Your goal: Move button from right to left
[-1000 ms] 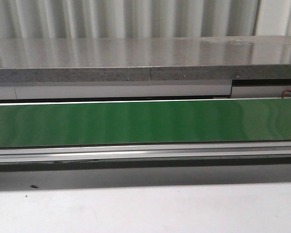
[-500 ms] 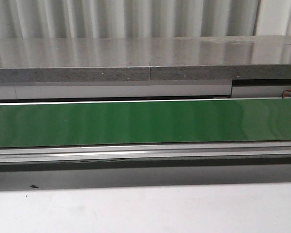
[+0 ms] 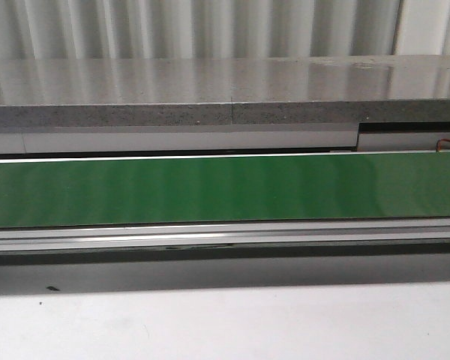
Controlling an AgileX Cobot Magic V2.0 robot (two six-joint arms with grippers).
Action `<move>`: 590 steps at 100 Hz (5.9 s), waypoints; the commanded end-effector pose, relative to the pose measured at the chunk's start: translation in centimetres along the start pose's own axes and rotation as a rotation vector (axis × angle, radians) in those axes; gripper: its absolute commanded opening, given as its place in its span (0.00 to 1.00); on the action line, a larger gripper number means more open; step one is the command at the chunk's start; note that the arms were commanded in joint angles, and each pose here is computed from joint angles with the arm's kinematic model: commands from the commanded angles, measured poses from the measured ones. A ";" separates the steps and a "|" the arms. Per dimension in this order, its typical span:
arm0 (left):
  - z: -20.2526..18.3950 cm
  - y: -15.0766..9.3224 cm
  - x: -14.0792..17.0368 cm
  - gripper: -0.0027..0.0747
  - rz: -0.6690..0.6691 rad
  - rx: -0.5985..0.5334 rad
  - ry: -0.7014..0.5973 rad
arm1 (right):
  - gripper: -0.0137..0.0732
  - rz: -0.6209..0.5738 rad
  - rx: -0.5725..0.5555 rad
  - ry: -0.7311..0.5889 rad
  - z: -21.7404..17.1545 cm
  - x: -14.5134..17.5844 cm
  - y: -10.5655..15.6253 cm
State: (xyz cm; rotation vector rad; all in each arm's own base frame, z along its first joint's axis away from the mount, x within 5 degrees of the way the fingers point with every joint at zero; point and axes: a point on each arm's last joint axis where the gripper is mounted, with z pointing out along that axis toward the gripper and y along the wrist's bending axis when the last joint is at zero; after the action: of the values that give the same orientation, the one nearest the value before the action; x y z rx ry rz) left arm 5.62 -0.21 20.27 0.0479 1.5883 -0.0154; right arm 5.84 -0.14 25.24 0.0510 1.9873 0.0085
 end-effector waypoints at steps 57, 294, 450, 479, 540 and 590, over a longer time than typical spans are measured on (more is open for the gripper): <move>-0.1 0.0 0.4 0.01 -0.015 -0.001 -0.071 | 0.09 -0.007 0.033 0.403 5.0 -11.3 0.3; -0.1 0.0 0.4 0.01 -0.015 -0.001 -0.071 | 0.37 0.129 0.280 0.895 27.7 -8.2 -14.9; -0.1 0.0 0.4 0.01 -0.015 -0.001 -0.071 | 0.76 0.120 0.012 0.804 25.5 -13.0 -2.6; -0.1 0.0 0.4 0.01 -0.015 -0.001 -0.071 | 0.83 0.061 -0.032 0.714 23.2 -14.9 -1.9; -0.1 0.0 0.4 0.01 -0.015 -0.001 -0.071 | 0.08 -0.088 -0.036 0.192 7.6 -15.2 0.1; -0.1 0.0 0.4 0.01 -0.015 -0.001 -0.071 | 0.08 -0.097 -0.013 -0.079 -0.3 -8.4 0.4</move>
State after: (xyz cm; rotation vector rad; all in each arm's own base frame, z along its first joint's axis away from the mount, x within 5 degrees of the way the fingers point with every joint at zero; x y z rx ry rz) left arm 5.62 -0.21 20.27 0.0479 1.5883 -0.0154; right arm 10.00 -0.10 32.48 -0.0540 2.0630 -0.0211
